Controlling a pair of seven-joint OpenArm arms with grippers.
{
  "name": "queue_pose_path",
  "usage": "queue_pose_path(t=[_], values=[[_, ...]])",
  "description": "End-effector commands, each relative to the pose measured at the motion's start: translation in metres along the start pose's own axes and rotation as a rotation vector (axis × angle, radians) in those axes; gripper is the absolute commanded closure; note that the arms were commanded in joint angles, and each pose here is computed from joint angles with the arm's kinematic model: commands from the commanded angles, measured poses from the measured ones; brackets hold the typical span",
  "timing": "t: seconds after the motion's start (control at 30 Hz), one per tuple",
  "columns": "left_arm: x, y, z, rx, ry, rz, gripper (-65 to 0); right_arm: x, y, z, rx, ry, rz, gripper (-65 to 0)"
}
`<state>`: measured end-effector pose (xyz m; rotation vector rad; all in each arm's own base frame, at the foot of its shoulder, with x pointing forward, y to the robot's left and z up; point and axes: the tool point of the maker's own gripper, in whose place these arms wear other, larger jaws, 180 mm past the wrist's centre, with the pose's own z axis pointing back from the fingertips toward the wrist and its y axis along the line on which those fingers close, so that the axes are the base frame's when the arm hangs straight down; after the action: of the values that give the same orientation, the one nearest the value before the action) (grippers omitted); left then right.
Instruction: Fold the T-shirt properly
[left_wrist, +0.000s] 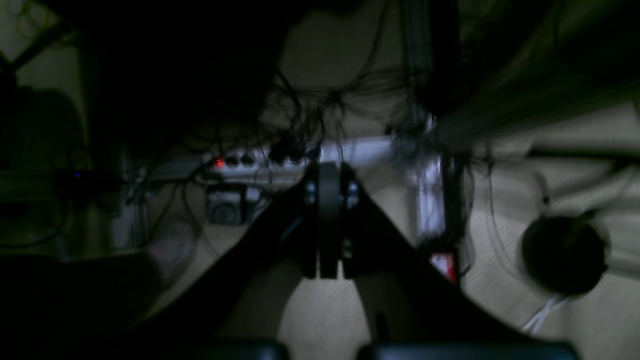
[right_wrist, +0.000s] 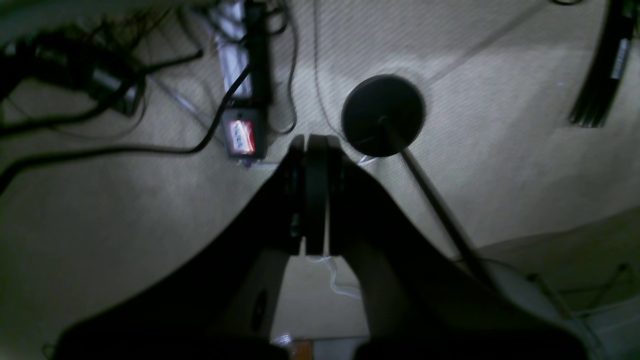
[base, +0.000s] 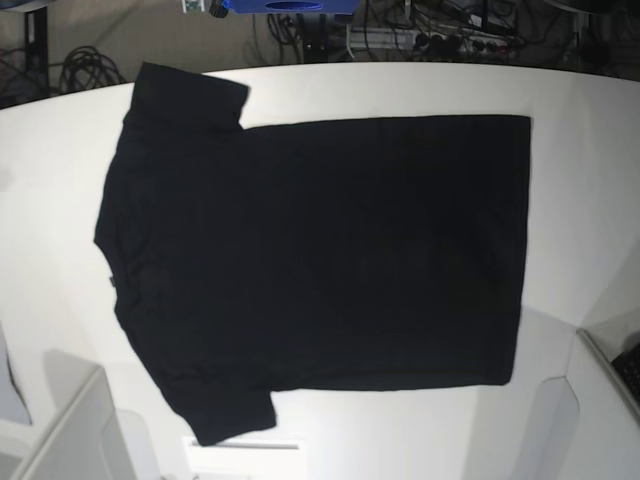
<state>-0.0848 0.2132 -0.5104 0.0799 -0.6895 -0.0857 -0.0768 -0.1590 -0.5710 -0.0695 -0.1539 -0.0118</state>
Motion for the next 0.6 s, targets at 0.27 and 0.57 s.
queue_pose_path(t=[0.27,0.57], values=[[0.056,0.04,0.026,0.035,-0.134,0.029,0.0,0.02,-0.053,0.039,-0.14,-0.1,-0.089,0.0],[0.12,0.059,0.042,0.055,-0.286,0.024,0.0,0.074,-0.104,0.081,-0.278,-0.262,-0.15,0.0]])
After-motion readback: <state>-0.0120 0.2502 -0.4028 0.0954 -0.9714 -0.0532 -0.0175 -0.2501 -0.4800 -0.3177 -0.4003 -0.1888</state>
